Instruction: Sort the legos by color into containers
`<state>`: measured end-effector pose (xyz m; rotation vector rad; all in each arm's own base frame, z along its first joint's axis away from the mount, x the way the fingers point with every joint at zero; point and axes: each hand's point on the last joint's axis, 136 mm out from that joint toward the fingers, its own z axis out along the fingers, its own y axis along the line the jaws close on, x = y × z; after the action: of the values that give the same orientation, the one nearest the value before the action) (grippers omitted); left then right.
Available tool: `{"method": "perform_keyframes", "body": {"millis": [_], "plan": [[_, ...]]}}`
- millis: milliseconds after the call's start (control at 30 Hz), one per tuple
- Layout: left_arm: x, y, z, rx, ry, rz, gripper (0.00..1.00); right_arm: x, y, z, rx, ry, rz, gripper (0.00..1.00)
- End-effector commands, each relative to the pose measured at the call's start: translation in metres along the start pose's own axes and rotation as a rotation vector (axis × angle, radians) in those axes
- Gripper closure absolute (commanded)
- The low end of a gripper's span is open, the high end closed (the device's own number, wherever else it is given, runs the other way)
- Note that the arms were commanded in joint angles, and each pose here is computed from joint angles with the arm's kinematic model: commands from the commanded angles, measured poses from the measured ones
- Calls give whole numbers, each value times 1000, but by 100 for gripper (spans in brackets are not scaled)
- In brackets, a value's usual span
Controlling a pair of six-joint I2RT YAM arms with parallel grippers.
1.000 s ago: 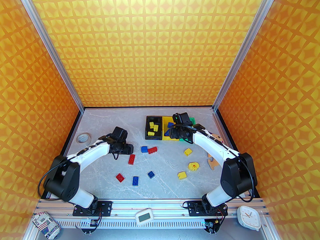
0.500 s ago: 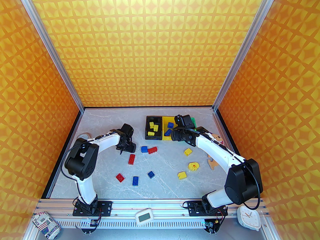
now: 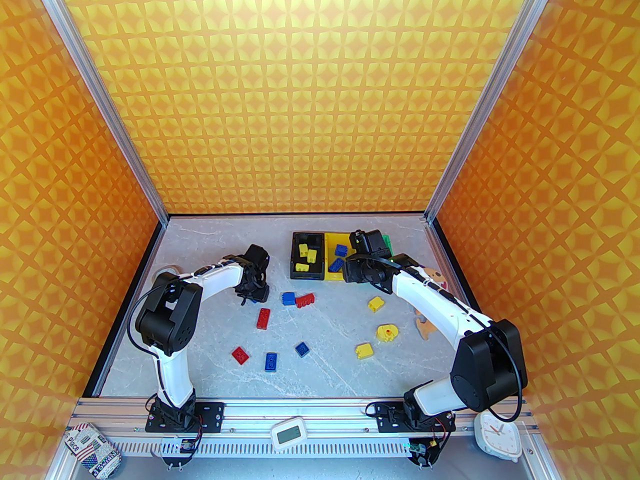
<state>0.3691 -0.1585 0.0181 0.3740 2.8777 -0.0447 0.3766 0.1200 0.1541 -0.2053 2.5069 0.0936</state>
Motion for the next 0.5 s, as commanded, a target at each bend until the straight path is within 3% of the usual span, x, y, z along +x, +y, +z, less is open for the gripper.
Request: {"method": "perform_keyframes", "body": {"millis": [0,167,300,467], "plan": [[2,7,4,-30,14,-16,62,2,-4,-6,20,-6,-6,48],[-1,6,-4,-25,-5,-27,64,2,-3,-5,16,-10,-2,48],[3,7,-11,-25,-3,-41,42,4,-2,-5,14,-5,-6,48],[17,10,-25,-25,-11,-112,27,6,-3,-5,13,-4,-8,48]]}}
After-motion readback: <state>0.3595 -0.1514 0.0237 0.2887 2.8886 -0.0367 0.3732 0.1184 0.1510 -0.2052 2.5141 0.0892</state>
